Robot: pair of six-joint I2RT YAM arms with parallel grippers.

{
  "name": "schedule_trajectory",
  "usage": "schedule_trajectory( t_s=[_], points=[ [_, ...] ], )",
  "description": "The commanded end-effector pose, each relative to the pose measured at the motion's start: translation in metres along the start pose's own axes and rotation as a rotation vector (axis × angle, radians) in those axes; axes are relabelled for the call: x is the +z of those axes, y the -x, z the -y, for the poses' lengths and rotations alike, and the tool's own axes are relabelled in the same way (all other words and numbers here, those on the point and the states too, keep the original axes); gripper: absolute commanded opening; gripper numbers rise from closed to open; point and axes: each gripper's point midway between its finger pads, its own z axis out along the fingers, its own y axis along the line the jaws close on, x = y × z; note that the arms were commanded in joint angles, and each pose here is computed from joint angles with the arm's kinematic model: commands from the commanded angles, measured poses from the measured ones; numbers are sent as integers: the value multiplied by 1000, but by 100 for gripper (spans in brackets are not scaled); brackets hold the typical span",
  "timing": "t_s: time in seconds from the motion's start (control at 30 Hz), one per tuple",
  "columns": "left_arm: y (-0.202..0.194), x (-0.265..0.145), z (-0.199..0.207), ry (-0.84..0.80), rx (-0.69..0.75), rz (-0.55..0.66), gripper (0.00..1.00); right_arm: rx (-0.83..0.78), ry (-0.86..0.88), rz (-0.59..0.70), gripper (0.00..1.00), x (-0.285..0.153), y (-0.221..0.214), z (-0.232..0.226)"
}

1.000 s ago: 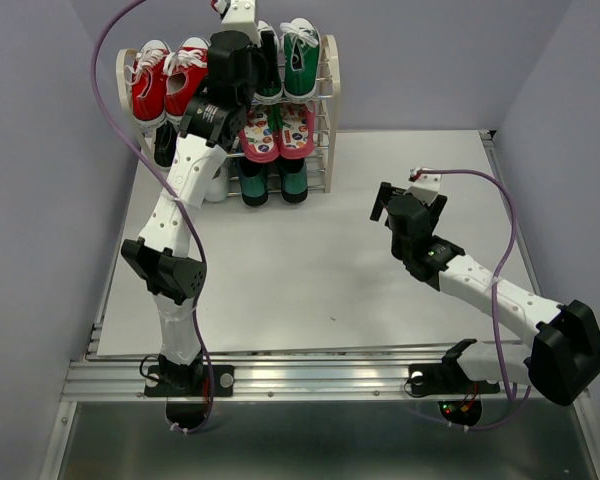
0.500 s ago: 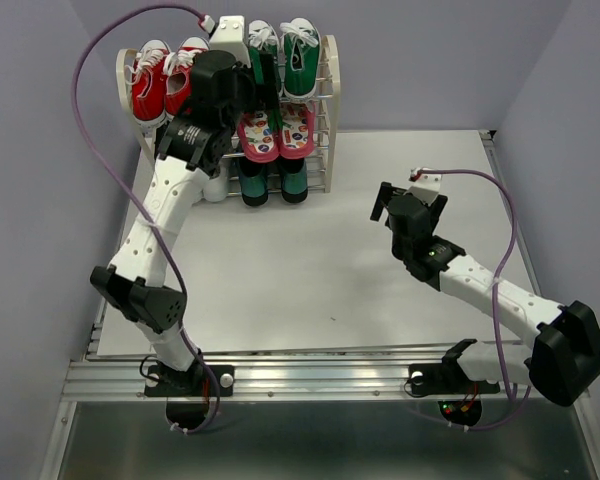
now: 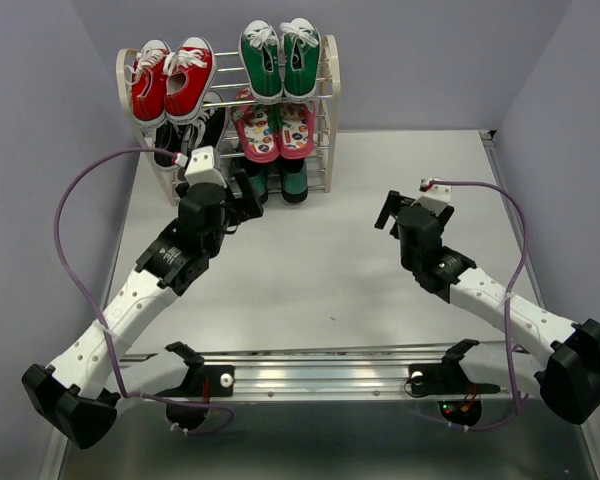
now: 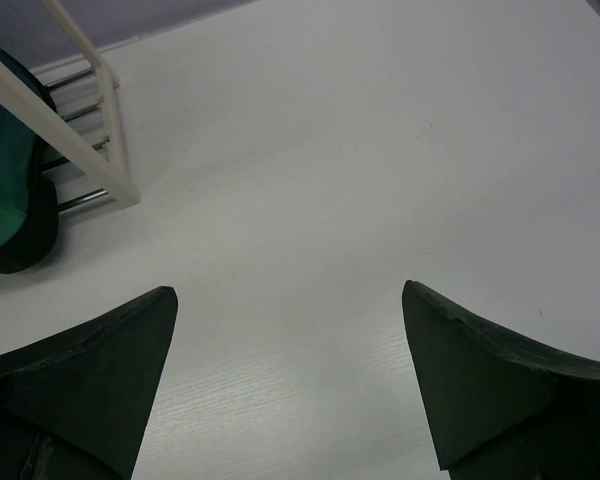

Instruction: Place and organize the shoes onto the shoe shelf

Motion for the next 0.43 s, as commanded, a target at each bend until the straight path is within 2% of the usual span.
schedule_trajectory(
  t_s=[0.0,0.13,0.4],
  points=[
    [-23,-7,-44,202,-110,0,99,71,-24,29,100,-2,7,6],
    [-38,-13,-52,213,-126,-29,99,89,-10,26,100,-3,7,4],
    [-23,-27,-57,199,-165,47,99,91,-3,25,100,-2,8,2]
  ],
)
